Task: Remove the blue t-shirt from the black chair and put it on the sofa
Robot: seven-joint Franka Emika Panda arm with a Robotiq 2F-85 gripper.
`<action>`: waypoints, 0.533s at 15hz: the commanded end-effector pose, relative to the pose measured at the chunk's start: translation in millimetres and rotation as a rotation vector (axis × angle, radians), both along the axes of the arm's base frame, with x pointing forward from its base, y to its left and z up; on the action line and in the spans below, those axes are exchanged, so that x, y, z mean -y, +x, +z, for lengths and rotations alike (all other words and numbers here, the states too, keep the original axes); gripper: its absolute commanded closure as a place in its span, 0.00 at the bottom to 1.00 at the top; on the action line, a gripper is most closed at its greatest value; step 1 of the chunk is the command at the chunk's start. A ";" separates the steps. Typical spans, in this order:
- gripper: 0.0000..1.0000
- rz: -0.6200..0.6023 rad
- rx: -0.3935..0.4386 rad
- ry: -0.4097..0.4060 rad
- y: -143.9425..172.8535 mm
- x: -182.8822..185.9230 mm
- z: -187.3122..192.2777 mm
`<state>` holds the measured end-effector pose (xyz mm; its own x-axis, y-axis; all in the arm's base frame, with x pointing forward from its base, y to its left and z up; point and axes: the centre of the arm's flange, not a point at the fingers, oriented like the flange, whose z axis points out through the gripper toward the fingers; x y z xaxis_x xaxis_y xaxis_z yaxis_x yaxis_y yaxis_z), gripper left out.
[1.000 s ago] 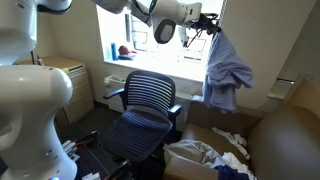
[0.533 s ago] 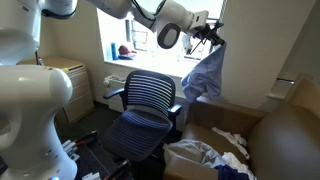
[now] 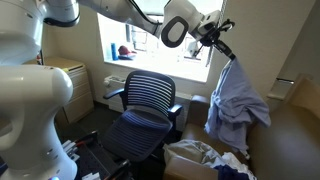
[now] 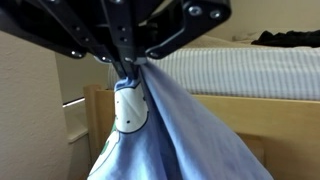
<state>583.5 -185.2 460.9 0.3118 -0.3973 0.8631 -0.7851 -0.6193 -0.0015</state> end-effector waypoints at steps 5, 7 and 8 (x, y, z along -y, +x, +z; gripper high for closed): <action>0.99 -0.004 -0.084 -0.033 0.5 -5.9 -9.5; 0.99 0.021 -0.221 -0.083 -7.9 -19.7 -12.7; 0.99 0.038 -0.275 -0.101 -9.6 -24.9 -16.1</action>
<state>586.9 -176.4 445.2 0.4340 -0.3453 0.8321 -0.7671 -0.6260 0.1403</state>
